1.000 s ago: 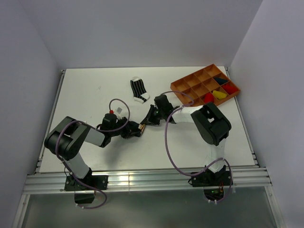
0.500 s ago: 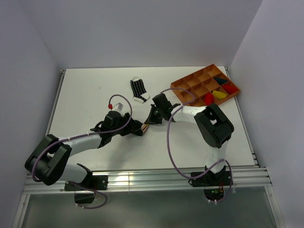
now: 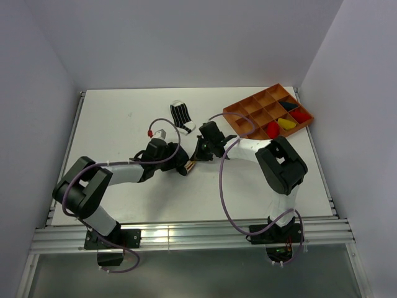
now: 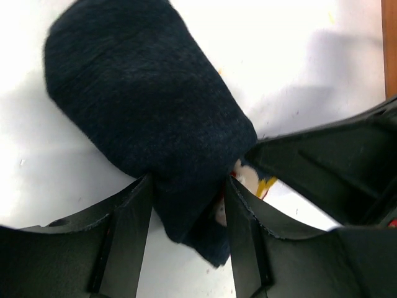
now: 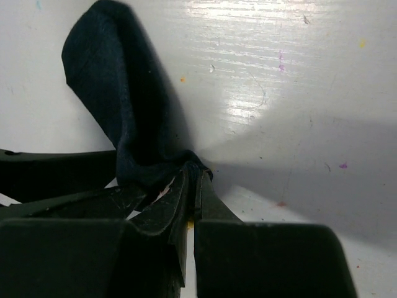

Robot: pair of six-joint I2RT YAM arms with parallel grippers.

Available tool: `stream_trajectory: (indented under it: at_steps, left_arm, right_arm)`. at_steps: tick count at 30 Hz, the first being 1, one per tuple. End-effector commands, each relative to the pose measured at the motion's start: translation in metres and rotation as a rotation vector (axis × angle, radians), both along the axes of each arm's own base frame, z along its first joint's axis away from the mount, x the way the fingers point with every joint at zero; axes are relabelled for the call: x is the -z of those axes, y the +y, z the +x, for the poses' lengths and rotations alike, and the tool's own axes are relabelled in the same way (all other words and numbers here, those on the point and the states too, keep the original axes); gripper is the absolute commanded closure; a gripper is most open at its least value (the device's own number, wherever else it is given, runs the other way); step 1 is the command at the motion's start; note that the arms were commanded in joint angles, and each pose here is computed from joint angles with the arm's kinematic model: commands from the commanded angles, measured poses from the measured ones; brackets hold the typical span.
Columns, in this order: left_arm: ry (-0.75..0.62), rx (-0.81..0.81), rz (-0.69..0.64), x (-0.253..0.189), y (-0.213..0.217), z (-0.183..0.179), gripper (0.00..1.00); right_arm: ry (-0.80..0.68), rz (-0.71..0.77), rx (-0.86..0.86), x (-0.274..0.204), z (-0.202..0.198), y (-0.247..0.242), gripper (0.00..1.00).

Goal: Roll the socks
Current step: Roll the sock at the center of the board.

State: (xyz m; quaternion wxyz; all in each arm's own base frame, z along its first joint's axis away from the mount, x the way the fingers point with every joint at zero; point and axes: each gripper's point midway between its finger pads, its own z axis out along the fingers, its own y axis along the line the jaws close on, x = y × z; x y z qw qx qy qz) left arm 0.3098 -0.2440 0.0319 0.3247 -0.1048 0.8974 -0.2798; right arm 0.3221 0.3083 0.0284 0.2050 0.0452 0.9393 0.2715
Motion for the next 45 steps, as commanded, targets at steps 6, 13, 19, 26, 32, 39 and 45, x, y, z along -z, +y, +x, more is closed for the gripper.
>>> stream_trajectory:
  at_steps: [6,13,19,26,32,39,45]
  left_arm:
    - [-0.002,-0.028,0.105,0.003,0.024,-0.007,0.43]
    - [-0.324,0.055,0.228,-0.054,0.018,-0.019,0.39]
    - [-0.52,0.198,0.278,-0.085,-0.025,-0.035,0.34]
    - [-0.525,0.279,0.432,-0.059,-0.055,-0.038,0.33]
    - [-0.495,0.289,0.515,-0.036,-0.057,-0.041,0.37]
    - [-0.444,0.288,0.598,-0.009,-0.052,-0.04,0.4]
    - [-0.378,0.285,0.673,0.011,-0.046,-0.04,0.57]
  right_arm:
    - [-0.044,-0.037,0.012,-0.017,0.006,0.002,1.0]
    - [-0.017,-0.052,0.021,-0.012,0.006,0.002,1.0]
    - [-0.009,-0.057,0.022,-0.013,0.007,0.003,1.0]
    - [0.012,-0.046,0.012,-0.011,0.004,0.006,1.0]
    - [0.025,-0.034,0.012,-0.009,0.002,0.007,1.0]
    - [0.045,-0.021,0.01,-0.005,0.0,0.009,1.0]
    - [0.063,0.025,0.013,-0.008,-0.001,0.01,1.0]
